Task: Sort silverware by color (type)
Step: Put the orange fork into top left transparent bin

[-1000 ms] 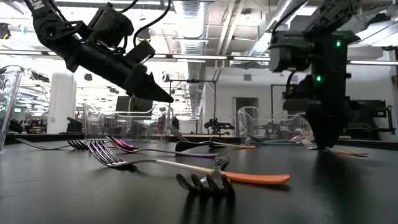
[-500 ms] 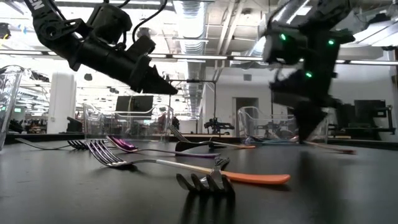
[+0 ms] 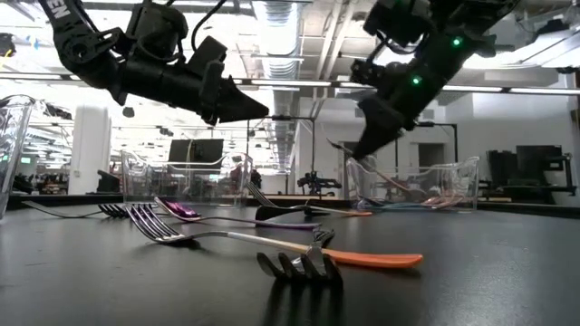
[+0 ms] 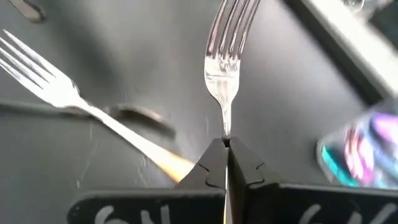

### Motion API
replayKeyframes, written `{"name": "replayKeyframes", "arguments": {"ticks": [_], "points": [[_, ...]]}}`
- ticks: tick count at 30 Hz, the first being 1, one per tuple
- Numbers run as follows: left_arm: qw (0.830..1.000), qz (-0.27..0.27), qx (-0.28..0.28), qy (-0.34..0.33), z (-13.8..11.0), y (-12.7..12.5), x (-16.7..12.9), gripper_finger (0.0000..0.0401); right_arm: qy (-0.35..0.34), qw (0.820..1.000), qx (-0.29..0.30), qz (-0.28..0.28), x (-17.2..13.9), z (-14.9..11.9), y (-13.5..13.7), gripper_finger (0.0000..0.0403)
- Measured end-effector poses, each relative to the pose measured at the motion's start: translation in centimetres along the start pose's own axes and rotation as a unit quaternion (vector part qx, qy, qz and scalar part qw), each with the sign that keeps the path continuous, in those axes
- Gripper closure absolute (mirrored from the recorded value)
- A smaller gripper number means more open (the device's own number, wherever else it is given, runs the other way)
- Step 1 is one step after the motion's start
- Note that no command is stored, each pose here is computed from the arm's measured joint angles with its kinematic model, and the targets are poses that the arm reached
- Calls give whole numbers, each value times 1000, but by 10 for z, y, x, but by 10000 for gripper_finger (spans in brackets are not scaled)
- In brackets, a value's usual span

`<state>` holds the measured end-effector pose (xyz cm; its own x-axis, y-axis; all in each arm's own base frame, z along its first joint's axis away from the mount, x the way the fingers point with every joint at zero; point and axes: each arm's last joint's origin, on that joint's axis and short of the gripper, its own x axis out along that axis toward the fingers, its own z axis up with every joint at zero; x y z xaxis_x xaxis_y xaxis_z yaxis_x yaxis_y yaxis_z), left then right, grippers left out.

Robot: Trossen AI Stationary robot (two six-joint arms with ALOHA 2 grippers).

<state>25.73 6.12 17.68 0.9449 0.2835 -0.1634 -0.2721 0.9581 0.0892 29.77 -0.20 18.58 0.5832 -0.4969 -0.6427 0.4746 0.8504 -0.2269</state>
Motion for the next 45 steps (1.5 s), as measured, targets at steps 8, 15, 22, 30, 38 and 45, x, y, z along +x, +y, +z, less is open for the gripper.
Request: {"name": "replayKeyframes", "arguments": {"ticks": [8, 15, 22, 30, 38, 45], "points": [[998, -51, -21, -20, -6, -3, 35, 227, -100, 995, -20, 12, -1, 22, 2, 394], [993, -108, -39, -13, -8, -8, 70, 175, -107, 994, -22, 28, -2, 24, 3, 394], [989, -138, -31, -31, 0, -11, 81, 170, -106, 992, -18, 59, -4, 23, 8, 394], [990, -137, -18, -34, 1, -10, 82, 276, -107, 992, -18, 60, -4, 23, 8, 394], [989, -139, -17, -35, 1, -11, 82, 336, -108, 992, -19, 61, -4, 23, 8, 394], [990, -137, -18, -35, 1, -10, 82, 336, -108, 992, -13, 62, -4, 24, 8, 392]]}}
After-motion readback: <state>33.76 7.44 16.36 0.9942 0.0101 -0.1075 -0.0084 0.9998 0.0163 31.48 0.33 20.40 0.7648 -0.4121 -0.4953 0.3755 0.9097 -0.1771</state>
